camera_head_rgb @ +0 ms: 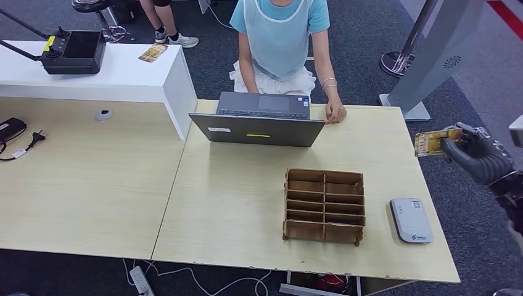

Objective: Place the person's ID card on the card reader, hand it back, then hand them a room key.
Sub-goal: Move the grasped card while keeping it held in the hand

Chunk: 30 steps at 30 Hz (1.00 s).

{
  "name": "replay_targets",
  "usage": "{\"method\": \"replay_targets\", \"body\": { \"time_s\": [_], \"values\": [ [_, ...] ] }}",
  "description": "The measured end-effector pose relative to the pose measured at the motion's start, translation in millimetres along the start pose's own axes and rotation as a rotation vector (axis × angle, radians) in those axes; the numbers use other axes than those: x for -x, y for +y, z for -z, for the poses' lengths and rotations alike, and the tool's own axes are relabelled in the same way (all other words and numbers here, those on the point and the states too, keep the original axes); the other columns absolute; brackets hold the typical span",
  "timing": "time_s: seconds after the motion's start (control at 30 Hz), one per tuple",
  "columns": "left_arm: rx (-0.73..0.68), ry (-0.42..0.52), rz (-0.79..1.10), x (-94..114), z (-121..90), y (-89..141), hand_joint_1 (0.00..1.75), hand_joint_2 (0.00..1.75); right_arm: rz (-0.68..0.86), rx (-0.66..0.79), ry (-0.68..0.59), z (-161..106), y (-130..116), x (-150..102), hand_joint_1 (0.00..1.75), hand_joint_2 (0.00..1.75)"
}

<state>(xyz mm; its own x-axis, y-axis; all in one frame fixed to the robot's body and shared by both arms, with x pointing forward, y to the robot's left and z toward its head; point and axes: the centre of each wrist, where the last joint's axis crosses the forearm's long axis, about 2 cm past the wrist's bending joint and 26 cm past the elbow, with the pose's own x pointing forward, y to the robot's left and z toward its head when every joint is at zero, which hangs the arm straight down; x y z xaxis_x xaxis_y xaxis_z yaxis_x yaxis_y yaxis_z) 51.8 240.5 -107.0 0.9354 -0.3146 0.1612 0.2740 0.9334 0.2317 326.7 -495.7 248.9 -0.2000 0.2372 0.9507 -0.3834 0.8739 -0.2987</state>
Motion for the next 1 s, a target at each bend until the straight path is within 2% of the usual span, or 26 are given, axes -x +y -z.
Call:
{"method": "replay_targets", "body": {
  "time_s": [0.53, 1.0],
  "values": [
    [-0.006, 0.0, 0.007, 0.1, 0.0, 0.2, 0.0, 0.0, 0.071, 0.054, 0.142, -43.2, 5.7, 45.0, 1.75, 1.75],
    [-0.007, 0.002, -0.003, 0.0, 0.0, 0.2, 0.0, 0.0, 0.015, 0.064, 0.256, -54.6, 7.9, 57.2, 1.75, 1.75]
  ]
}}
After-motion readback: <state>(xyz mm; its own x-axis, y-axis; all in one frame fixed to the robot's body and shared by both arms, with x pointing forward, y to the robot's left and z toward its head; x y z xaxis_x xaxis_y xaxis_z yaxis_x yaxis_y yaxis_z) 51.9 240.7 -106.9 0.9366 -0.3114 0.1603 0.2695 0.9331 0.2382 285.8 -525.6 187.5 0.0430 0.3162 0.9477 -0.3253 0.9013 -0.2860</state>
